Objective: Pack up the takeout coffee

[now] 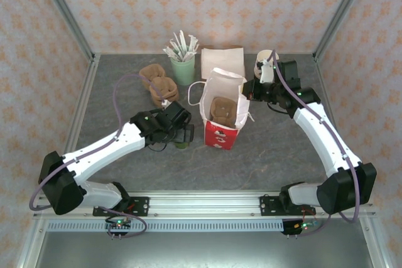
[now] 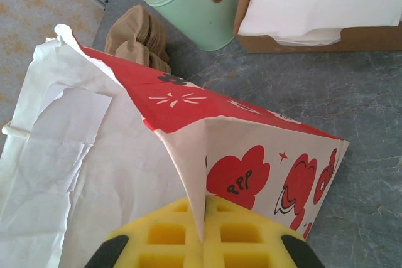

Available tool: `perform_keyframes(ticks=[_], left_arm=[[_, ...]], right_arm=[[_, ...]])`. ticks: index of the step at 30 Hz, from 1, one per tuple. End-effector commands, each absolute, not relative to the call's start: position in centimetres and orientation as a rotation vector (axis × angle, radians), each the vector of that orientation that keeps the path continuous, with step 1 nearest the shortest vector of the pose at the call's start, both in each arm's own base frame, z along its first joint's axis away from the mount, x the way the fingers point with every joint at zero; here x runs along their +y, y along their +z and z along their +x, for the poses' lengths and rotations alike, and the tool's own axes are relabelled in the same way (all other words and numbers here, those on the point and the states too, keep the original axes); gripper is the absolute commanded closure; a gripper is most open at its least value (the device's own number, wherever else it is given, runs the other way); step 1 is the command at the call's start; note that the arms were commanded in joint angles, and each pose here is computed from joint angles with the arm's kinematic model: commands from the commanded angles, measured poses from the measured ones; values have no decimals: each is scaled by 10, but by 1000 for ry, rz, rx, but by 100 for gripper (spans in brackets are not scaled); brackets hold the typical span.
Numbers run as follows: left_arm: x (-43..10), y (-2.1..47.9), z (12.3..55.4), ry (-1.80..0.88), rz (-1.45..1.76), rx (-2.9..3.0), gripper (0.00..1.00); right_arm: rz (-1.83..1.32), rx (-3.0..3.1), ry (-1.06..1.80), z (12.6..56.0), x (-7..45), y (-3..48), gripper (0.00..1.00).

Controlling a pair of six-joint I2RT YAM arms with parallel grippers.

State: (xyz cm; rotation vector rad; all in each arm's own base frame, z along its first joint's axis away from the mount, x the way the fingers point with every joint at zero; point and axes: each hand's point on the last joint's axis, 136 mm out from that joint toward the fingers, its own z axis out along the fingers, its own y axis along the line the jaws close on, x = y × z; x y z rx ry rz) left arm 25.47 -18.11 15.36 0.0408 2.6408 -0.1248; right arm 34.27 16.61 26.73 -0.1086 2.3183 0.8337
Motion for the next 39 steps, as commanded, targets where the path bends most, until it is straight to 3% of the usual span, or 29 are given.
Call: perform_keyframes(ticks=[1, 11, 23, 39], left_arm=[[-182, 153, 262, -94, 43, 2600, 6], [-178, 149, 271, -12, 13, 2592, 8], [-190, 141, 278, -25, 33, 2609, 19], [-192, 149, 270, -71, 46, 2587, 15]], right_arm=[[-61, 2330, 793, 342, 159, 268, 100], [24, 2363, 784, 339, 154, 263, 100], [45, 2370, 790, 332, 152, 262, 100], [40, 2378, 784, 328, 151, 260, 100]])
